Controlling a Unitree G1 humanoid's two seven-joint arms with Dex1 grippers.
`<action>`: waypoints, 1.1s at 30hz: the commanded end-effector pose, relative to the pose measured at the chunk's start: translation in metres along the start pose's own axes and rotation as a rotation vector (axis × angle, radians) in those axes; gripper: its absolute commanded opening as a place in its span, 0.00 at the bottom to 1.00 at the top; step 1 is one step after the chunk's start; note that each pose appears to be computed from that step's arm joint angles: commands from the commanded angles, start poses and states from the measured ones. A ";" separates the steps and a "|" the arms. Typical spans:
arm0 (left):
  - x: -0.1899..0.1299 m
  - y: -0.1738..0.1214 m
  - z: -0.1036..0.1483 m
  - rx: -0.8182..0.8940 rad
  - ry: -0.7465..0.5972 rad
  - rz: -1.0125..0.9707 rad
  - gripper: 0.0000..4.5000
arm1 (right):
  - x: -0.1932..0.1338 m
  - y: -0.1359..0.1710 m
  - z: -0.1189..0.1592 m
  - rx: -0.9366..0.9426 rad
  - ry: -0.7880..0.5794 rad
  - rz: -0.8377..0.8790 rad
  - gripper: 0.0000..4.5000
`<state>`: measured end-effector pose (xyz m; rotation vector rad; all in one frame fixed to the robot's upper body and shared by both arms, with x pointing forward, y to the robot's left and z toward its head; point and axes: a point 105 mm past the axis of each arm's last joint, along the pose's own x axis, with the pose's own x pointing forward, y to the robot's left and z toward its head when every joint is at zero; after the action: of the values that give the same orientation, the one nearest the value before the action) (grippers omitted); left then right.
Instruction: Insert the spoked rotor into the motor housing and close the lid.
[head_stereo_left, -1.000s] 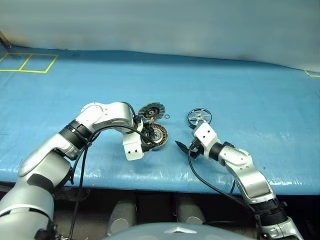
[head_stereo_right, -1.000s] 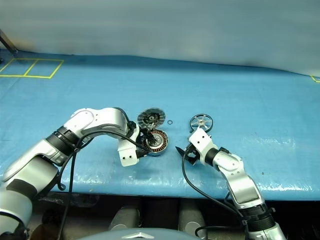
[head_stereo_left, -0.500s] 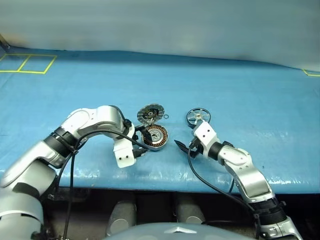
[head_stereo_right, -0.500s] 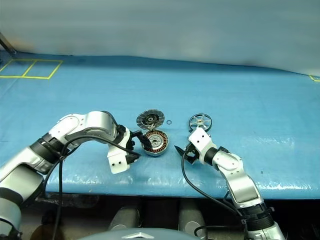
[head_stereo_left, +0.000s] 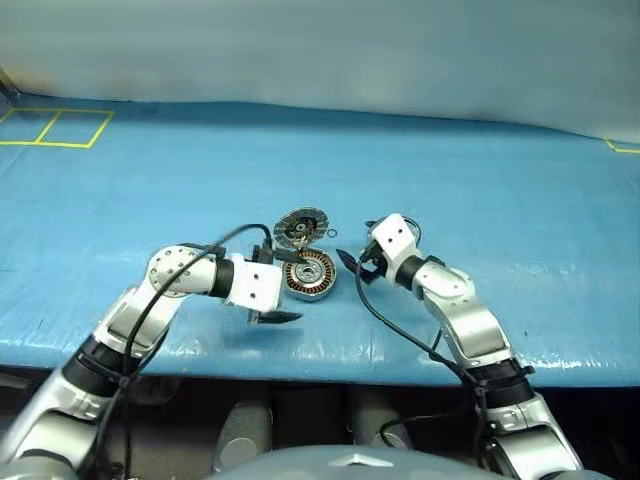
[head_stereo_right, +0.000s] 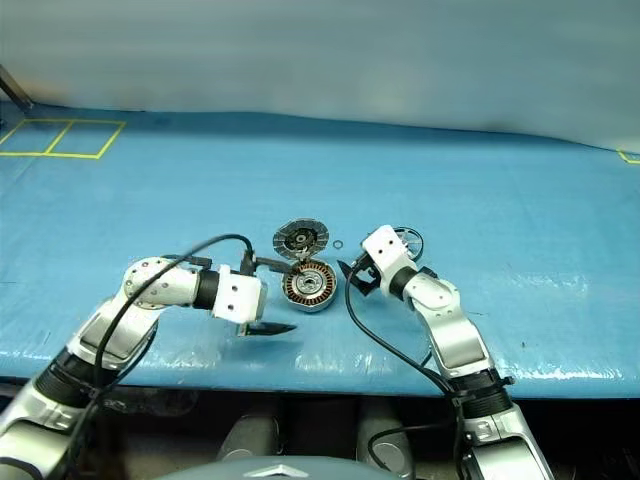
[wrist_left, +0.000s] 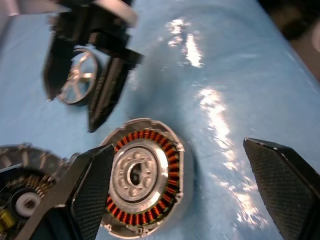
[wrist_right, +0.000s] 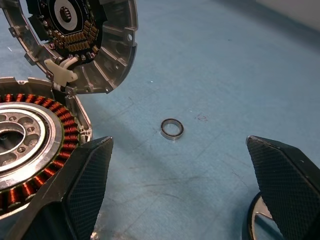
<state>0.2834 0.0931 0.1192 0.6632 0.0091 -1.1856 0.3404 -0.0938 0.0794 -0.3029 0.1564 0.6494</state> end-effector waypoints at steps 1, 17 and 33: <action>-0.021 0.025 -0.007 -0.166 -0.064 0.293 1.00 | 0.005 -0.003 0.012 0.000 -0.027 -0.009 1.00; -0.030 0.009 -0.062 -0.509 -0.119 0.610 1.00 | 0.042 -0.005 0.010 0.164 0.001 0.022 1.00; -0.029 0.009 -0.063 -0.482 -0.115 0.601 1.00 | 0.062 -0.008 -0.019 0.191 0.129 -0.007 0.65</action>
<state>0.2996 0.1511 0.0726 0.1184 0.0409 -0.5937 0.3920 -0.0718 0.0469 -0.1587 0.3448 0.6036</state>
